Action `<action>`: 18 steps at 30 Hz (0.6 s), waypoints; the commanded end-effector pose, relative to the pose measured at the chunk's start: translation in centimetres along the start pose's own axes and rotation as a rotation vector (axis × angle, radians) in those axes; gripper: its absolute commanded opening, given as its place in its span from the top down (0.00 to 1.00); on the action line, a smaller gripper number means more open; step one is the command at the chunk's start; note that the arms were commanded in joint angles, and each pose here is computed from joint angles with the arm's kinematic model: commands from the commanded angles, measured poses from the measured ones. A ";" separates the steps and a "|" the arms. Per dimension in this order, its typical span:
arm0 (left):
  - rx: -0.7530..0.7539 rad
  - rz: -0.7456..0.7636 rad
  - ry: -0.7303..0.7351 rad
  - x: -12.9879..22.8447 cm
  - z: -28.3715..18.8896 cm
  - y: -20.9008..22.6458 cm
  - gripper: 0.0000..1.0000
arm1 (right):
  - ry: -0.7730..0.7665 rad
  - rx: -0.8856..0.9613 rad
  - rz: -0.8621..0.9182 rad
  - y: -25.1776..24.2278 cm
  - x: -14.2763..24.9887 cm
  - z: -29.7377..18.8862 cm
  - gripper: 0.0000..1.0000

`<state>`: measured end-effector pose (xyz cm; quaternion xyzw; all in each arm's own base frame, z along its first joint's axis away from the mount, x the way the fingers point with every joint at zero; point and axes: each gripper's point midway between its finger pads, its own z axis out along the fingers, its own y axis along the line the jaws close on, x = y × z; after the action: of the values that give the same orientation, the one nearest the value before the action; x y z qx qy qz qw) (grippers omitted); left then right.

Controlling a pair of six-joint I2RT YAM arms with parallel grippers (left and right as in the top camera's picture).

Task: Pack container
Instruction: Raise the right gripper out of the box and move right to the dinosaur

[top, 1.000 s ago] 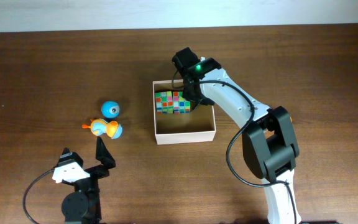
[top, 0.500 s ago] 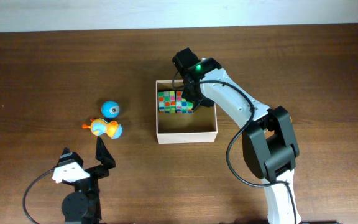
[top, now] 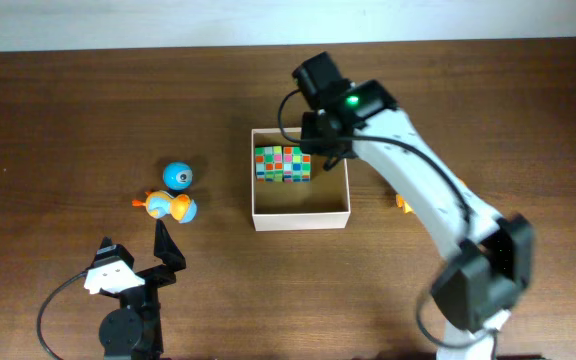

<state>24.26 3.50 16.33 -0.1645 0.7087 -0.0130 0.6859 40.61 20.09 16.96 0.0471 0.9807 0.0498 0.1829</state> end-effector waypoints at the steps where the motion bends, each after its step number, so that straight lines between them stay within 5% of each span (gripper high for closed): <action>1: -0.011 0.014 -0.006 0.0 0.0 0.3 0.01 | -0.085 -0.046 -0.102 -1.3 -0.4 -6.3 0.42; 8: -0.011 0.014 -0.006 0.0 0.0 0.3 0.01 | -0.172 0.074 0.007 -8.8 -1.0 -12.4 0.21; 18: -0.011 0.014 -0.006 0.0 0.0 0.3 0.01 | 0.004 0.208 0.470 -20.4 1.7 -9.5 0.19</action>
<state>24.26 3.50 16.33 -0.1645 0.7087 -0.0130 0.6859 34.52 0.79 25.33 0.2128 0.9577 -0.0255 0.1923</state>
